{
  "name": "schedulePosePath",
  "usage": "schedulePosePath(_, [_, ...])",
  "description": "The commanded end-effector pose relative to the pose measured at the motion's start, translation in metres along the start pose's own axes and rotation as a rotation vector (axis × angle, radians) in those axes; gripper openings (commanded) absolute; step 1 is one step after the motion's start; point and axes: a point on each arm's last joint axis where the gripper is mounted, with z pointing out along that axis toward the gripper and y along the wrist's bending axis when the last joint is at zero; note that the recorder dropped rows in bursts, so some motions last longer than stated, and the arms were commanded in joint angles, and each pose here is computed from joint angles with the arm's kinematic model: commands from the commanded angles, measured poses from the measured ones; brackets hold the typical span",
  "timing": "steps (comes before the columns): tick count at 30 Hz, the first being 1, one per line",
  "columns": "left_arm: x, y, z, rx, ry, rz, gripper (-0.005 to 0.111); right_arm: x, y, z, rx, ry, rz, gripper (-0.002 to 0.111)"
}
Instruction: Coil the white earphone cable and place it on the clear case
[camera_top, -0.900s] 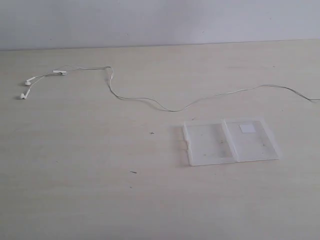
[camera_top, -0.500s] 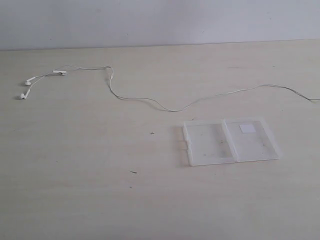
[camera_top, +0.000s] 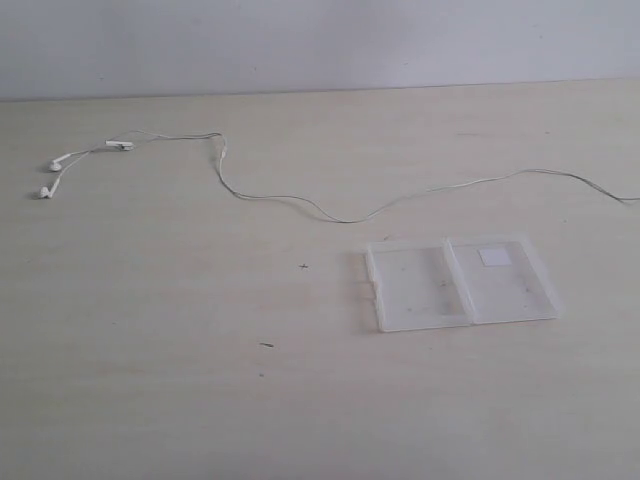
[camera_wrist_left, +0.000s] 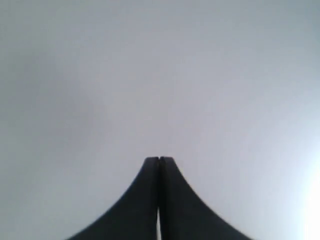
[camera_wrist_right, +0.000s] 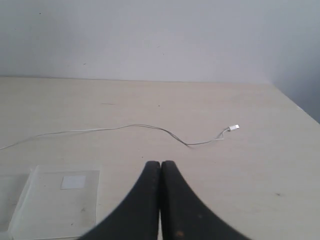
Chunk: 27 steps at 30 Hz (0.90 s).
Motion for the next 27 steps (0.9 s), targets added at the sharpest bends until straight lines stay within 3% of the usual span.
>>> schedulePosePath(1, [-0.065,-0.048,0.034,0.198,-0.296,0.075,0.0,0.001,0.0,0.0,0.007,-0.007,0.002,0.0])
schedulePosePath(6, [-0.088,-0.066,0.131,0.051,-0.07,0.31,0.0,0.001,0.0,0.0,0.007,-0.007,0.002,0.0])
schedulePosePath(9, [-0.061,-0.043,0.195,-0.067,0.168,0.386,0.0,0.001,0.0,0.0,0.007,-0.007,0.002,0.0])
schedulePosePath(13, [0.019,0.023,0.258,-0.268,0.605,0.466,0.0,0.001,0.0,0.0,-0.005,-0.008,0.0,0.0])
schedulePosePath(15, [0.067,0.055,0.269,-0.321,0.804,0.526,0.0,0.001,0.001,0.0,-0.01,-0.008,-0.001,0.0])
schedulePosePath(16, [0.101,0.077,0.27,-0.348,0.926,0.552,0.0,0.001,0.001,0.0,-0.01,-0.008,-0.001,0.0])
schedulePosePath(17, [0.123,0.088,0.27,-0.351,0.996,0.562,0.0,0.001,0.001,0.0,-0.01,-0.008,-0.001,0.0])
schedulePosePath(18, [0.175,0.109,0.266,-0.355,1.163,0.584,0.0,0.001,0.001,0.0,-0.01,-0.008,-0.001,0.0])
schedulePosePath(19, [0.216,0.117,0.261,-0.307,1.338,0.683,0.0,0.001,0.001,0.0,-0.01,-0.008,-0.001,0.0])
schedulePosePath(20, [0.236,0.119,0.259,-0.266,1.441,0.754,0.0,0.001,0.001,0.0,-0.01,-0.008,-0.001,0.0])
schedulePosePath(21, [0.266,0.117,0.255,-0.176,1.644,0.894,0.0,0.001,0.001,0.0,-0.01,-0.008,-0.001,0.0])
schedulePosePath(22, [0.279,0.117,0.25,-0.14,1.758,0.944,0.0,0.001,0.001,0.0,-0.01,-0.008,-0.001,0.0])
schedulePosePath(23, [0.3,0.105,0.252,-0.002,1.935,1.023,0.0,0.001,0.001,0.0,-0.01,-0.008,-0.001,0.0])
schedulePosePath(24, [0.31,0.098,0.253,0.075,2.002,1.03,0.0,0.001,0.001,0.0,-0.01,-0.008,-0.001,0.0])
schedulePosePath(26, [0.336,0.068,0.257,0.481,2.111,0.997,0.0,0.001,0.001,0.0,-0.01,-0.008,-0.001,0.0])
schedulePosePath(27, [0.34,0.059,0.26,0.574,2.097,0.97,0.0,0.001,0.001,0.0,-0.01,-0.008,-0.001,0.0])
